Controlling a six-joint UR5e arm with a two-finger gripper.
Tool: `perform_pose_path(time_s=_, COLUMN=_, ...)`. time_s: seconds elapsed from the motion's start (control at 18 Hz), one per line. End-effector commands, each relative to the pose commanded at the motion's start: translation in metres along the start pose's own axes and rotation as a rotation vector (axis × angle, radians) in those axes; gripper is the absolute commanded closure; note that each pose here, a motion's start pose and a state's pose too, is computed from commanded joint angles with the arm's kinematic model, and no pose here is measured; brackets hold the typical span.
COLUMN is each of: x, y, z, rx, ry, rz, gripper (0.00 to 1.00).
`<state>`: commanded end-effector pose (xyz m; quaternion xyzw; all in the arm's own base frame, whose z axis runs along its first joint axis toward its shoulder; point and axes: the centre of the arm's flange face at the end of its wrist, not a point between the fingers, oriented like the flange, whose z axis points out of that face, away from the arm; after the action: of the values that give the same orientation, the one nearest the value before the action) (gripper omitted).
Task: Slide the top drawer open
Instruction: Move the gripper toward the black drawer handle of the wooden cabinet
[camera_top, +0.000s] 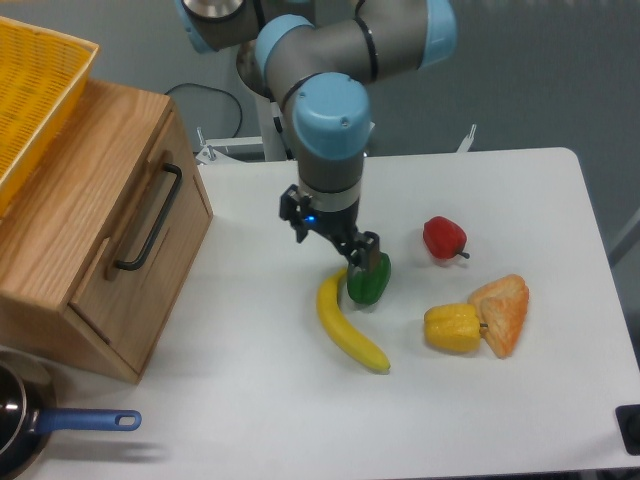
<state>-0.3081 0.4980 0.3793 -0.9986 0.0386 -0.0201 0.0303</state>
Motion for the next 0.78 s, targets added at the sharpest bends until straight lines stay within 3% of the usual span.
perform_pose_path(time_s=0.28, x=0.019, y=-0.003, z=-0.010, rx=0.074, ry=0.106, rz=-0.073, gripper=0.00)
perform_pose_path(time_s=0.78, x=0.058, y=-0.015, z=-0.037, rx=0.095, ry=0.118, rz=-0.118, gripper=0.00)
